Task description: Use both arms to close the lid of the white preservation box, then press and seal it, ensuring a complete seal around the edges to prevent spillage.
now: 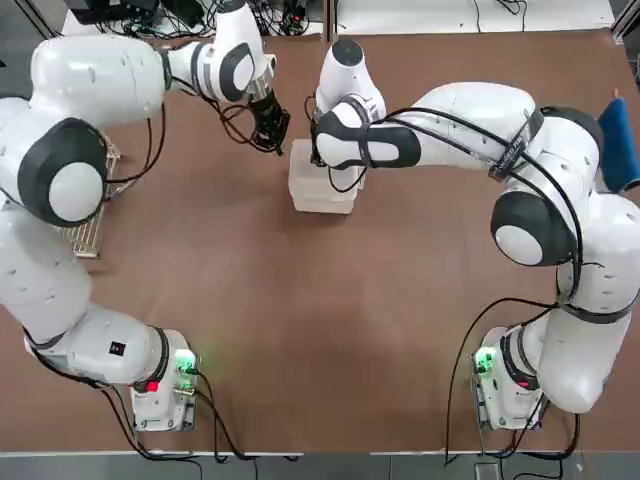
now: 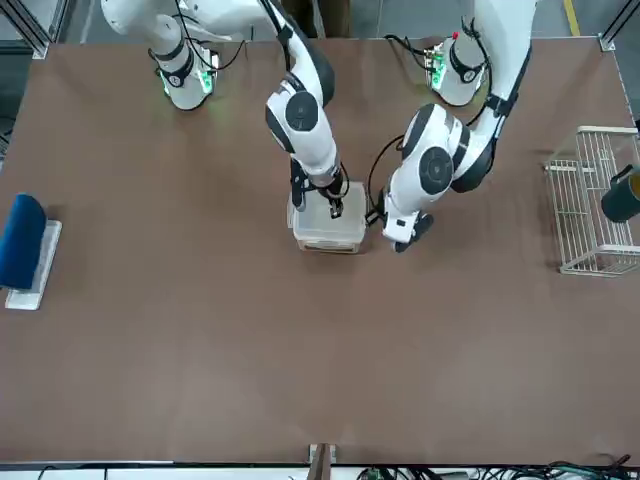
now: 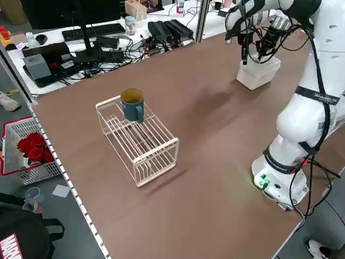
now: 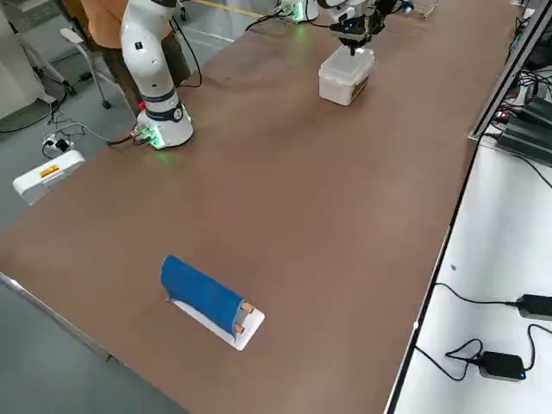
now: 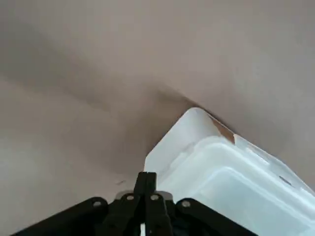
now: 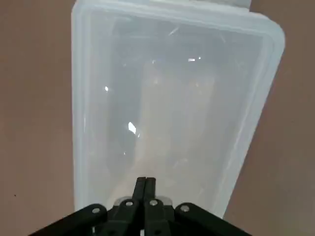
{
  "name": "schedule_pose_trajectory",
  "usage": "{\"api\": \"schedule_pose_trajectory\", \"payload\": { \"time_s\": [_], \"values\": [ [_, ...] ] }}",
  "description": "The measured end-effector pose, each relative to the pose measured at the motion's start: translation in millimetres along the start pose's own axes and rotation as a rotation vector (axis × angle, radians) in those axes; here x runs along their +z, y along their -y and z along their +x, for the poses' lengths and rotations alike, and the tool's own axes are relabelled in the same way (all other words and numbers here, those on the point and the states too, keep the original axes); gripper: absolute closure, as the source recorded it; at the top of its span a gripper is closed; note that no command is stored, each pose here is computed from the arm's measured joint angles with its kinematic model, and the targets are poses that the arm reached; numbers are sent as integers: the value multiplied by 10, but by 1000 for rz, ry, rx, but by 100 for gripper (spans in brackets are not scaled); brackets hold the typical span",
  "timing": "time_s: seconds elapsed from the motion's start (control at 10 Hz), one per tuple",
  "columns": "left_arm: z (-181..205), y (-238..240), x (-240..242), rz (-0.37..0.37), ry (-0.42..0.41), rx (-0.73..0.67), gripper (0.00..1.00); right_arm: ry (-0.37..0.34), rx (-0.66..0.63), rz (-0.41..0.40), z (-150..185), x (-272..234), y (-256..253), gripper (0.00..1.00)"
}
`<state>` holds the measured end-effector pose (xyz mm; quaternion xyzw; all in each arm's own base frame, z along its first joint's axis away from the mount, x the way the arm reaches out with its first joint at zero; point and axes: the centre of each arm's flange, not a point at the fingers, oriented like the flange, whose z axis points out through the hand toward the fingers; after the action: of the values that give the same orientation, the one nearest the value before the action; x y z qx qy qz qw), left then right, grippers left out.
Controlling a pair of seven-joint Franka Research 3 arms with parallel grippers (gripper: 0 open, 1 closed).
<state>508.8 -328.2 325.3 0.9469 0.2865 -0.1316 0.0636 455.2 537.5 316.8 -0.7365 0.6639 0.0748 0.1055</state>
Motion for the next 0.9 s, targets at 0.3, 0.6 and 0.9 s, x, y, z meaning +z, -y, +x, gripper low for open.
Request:
{"api": "schedule_pose_trajectory", "payload": {
  "time_s": [0.3,0.6,0.9],
  "values": [
    [35,-38,-441,-48,-32,-52,99,0,0,0,-1,-2,1,99],
    [-67,-136,-526,-53,-64,-44,99,-21,-26,-33,24,-27,12,99],
    [-339,-324,-595,-70,-74,9,99,-88,-79,-133,291,-249,103,99]
  ]
}}
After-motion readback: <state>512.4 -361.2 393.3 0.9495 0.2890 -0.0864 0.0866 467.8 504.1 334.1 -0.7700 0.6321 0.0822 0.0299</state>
